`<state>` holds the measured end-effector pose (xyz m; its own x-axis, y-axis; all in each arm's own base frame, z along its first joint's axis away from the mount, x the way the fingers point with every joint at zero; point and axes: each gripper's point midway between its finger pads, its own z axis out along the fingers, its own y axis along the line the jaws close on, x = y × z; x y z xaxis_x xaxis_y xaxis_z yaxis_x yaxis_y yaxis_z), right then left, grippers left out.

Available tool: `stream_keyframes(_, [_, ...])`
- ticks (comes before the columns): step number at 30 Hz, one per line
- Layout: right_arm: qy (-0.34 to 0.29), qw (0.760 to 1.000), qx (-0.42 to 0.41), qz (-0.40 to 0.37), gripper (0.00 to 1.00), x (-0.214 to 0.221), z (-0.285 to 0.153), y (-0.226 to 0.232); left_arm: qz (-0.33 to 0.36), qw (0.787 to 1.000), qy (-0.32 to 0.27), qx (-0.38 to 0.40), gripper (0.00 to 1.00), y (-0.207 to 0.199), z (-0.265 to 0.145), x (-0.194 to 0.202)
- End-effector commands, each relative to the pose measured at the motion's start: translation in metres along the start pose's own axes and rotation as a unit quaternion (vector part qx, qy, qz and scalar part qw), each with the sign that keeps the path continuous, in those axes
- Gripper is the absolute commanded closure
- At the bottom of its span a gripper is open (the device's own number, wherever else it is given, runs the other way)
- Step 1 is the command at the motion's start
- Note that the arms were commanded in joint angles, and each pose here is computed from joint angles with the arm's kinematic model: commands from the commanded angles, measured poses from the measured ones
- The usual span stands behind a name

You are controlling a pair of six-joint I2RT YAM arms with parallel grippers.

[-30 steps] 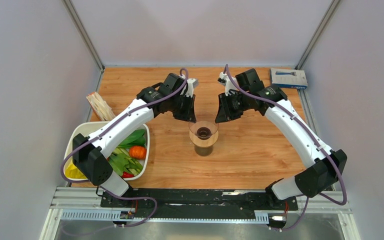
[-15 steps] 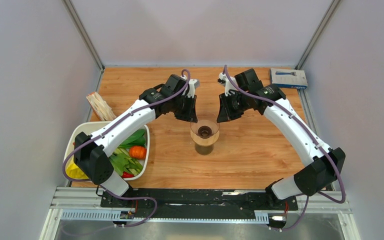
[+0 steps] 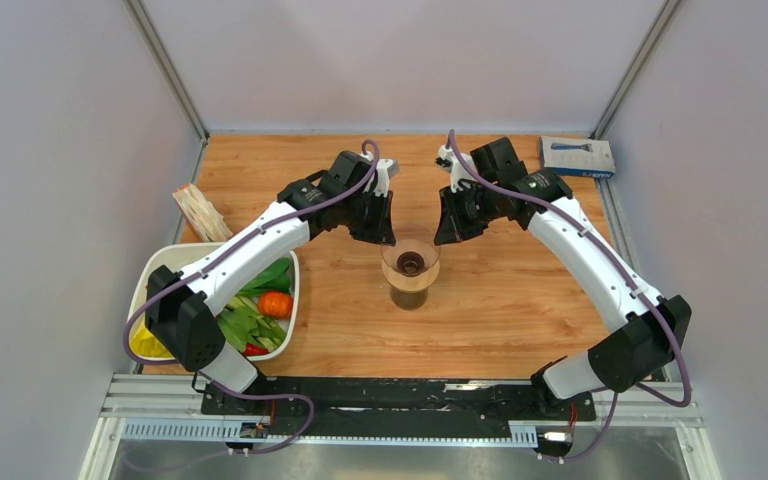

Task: Place the coffee filter in the dripper

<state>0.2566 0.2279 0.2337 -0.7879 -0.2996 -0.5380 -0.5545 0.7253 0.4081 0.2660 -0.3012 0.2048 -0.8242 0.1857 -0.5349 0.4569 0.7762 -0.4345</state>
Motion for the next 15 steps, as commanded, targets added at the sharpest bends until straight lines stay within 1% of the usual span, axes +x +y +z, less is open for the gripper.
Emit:
stream_keyframes(1, [0.011, 1.0, -0.018, -0.02, 1.0, 0.004, 0.014, 0.001, 0.01, 1.0, 0.02, -0.005, 1.0, 0.002, 0.018, 0.014])
stream_keyframes(15, [0.023, 0.999, 0.016, -0.03, 1.0, 0.011, 0.022, -0.016, 0.017, 0.999, 0.028, -0.005, 1.0, -0.002, 0.027, 0.02])
